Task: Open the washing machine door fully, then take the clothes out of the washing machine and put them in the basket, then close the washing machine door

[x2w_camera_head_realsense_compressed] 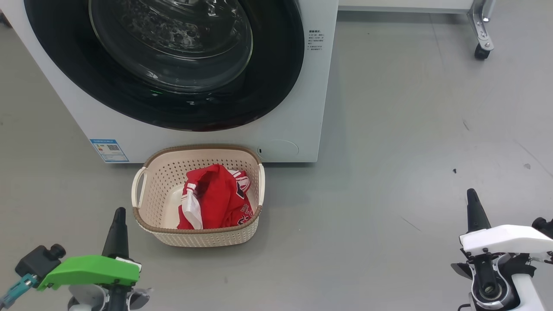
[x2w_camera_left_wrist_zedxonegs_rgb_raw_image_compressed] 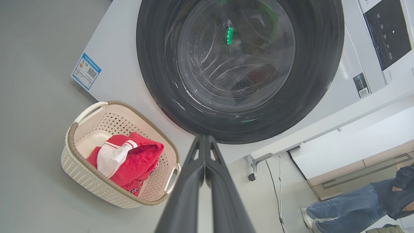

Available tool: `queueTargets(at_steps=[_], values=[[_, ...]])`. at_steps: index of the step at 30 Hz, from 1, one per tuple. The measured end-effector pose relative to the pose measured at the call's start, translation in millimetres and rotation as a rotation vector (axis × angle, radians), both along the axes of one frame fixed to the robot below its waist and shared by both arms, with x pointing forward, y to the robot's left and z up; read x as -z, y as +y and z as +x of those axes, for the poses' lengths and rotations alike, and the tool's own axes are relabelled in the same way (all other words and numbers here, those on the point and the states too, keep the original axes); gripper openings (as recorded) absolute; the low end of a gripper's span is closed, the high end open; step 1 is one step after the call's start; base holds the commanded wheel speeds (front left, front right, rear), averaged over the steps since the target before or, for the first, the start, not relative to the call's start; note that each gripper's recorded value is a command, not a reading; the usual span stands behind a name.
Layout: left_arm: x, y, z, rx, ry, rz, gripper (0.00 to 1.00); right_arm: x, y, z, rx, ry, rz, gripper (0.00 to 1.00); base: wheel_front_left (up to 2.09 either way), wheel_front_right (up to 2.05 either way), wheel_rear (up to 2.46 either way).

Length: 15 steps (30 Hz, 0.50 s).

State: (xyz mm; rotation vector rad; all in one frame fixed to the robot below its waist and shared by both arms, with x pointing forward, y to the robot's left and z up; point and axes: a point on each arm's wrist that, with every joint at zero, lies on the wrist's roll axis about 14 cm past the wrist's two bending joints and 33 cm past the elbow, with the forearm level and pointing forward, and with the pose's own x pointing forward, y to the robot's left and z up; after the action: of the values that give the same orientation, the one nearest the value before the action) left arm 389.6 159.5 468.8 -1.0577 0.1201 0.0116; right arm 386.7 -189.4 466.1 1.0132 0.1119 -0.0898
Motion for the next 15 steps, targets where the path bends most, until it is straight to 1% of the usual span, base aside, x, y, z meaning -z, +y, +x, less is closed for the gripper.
queueTargets(at_steps=[15], values=[[-5.7, 8.5, -1.6, -0.029, 0.002, -0.177, 0.00, -5.5, -5.5, -1.7, 0.027, -0.014, 0.191, 0.00, 0.00, 0.00, 0.00]])
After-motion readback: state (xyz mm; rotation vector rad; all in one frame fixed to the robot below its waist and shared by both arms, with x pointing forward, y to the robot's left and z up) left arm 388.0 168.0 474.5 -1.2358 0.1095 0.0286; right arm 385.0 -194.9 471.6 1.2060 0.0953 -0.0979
